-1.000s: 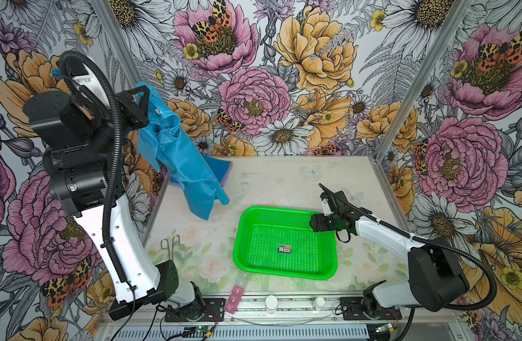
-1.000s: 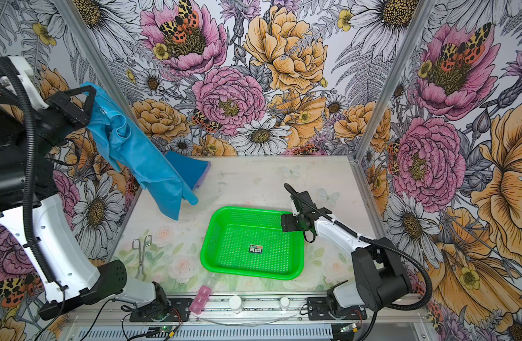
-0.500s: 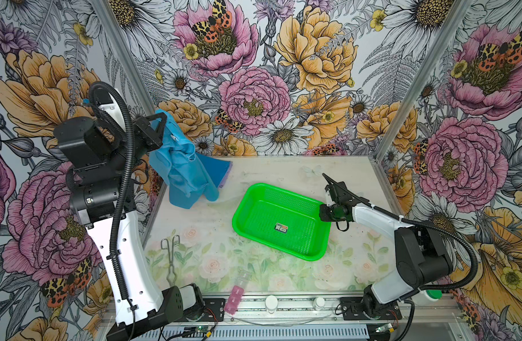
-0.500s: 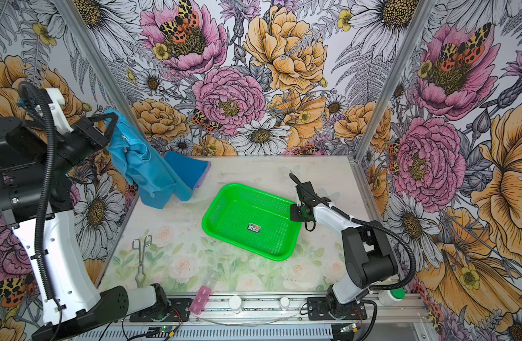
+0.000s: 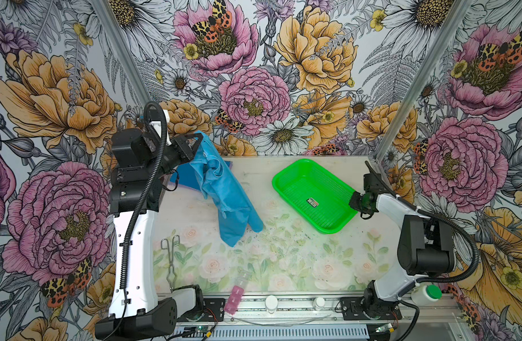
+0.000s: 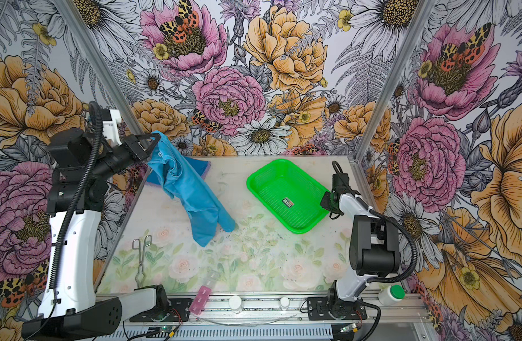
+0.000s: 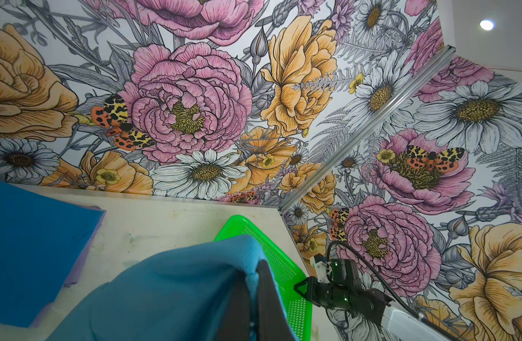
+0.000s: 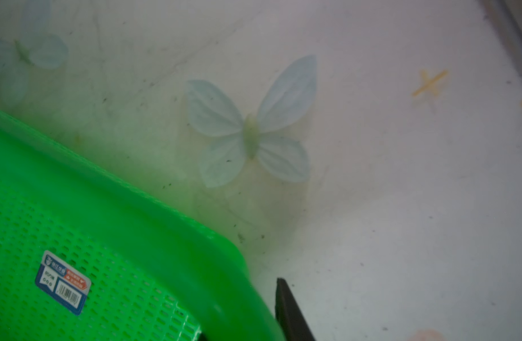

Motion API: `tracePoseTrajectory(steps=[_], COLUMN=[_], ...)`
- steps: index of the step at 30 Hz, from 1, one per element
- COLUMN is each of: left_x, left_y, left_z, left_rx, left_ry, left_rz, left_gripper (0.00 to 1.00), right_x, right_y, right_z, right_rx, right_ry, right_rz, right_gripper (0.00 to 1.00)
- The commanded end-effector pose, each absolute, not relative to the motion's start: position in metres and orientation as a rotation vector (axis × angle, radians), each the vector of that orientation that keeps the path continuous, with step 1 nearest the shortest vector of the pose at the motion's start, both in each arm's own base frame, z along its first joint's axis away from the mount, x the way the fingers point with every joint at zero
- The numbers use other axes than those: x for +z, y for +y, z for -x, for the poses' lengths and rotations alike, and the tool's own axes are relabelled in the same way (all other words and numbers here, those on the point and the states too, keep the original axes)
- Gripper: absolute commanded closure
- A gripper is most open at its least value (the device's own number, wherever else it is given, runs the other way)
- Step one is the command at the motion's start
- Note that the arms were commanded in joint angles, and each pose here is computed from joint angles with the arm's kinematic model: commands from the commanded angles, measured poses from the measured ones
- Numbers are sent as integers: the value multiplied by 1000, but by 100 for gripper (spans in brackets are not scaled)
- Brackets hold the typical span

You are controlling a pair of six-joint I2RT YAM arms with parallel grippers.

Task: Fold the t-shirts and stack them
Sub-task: 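Push the green basket farther away with the right gripper while the left holds the shirt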

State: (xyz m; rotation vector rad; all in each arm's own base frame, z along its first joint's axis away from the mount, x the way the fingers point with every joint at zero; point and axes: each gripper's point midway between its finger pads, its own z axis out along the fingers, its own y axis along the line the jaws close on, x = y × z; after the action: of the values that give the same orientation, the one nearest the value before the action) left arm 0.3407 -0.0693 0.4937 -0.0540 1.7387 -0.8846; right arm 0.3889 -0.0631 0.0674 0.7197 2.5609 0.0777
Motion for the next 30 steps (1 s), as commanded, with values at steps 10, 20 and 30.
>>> tracePoseTrajectory(steps=[10,20,30], left_x=[468,453,448], left_y=[-132,-174,-194], left_z=[-334,-325,-319], left_rx=[-960,-1033,-1052], left_ry=[1763,1781,1790], left_rz=[-129,-211,-272], left_gripper=[100,100,100], right_x=[91,75,91], right_y=[-235,-260,-256], right_z=[-411,-425,-423], right_rx=[-269,-255,-221], right_ry=[2274,2237,2197], right_rz=[-1134,-1257,-1266], right_gripper=[91,87,32])
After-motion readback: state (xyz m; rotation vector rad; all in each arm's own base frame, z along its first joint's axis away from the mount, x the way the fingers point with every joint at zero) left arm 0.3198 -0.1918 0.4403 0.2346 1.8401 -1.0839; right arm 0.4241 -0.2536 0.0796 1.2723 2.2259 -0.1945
